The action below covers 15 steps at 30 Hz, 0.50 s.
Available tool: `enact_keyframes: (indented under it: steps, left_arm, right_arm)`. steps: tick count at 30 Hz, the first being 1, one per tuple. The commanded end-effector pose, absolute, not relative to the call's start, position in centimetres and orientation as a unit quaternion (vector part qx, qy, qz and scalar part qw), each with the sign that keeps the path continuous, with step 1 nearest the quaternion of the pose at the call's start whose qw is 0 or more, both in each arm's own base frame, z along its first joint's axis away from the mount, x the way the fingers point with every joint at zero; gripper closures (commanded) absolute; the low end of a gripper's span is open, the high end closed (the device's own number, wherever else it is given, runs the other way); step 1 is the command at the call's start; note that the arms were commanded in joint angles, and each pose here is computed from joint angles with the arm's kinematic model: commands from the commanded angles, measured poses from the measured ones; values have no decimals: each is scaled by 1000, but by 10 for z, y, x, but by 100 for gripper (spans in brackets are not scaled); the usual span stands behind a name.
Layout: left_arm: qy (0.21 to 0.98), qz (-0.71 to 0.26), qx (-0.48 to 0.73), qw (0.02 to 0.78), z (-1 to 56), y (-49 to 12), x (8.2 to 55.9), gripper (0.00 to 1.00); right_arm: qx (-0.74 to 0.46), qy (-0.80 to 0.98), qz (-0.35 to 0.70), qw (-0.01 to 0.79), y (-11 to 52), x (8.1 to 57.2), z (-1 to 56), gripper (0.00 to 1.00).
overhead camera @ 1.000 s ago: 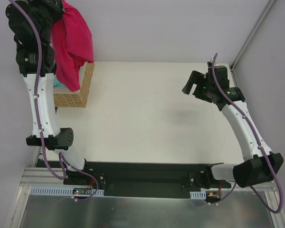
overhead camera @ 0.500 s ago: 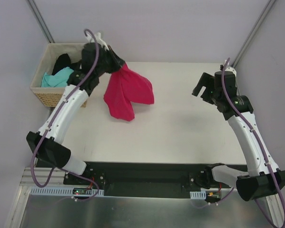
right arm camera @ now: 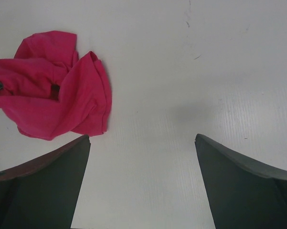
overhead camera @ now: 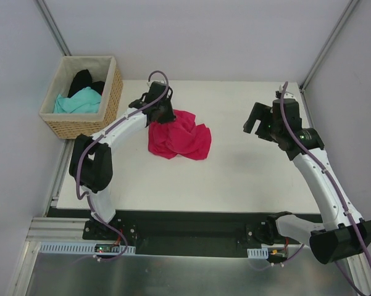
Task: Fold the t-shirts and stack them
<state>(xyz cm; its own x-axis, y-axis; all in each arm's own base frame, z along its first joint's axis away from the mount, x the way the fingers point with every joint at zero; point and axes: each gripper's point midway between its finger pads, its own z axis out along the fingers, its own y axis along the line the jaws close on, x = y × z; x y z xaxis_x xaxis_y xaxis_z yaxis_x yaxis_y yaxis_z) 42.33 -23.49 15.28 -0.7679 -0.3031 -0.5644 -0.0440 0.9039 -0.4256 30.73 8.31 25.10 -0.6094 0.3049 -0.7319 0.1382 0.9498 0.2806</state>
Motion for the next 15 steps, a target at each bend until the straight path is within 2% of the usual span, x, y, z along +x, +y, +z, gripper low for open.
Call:
enact_keyframes:
  steps: [1, 4, 15]
  left_arm:
    - [927, -172, -62, 328, 138, -243, 424, 100]
    - [934, -163, -60, 312, 123, -242, 420, 100]
    - [931, -172, -49, 319, 134, -248, 426, 100]
  right_arm:
    - [72, 884, 152, 436, 111, 311, 256, 4]
    - [58, 884, 159, 437, 119, 315, 256, 4]
    - [56, 889, 138, 434, 114, 321, 257, 4]
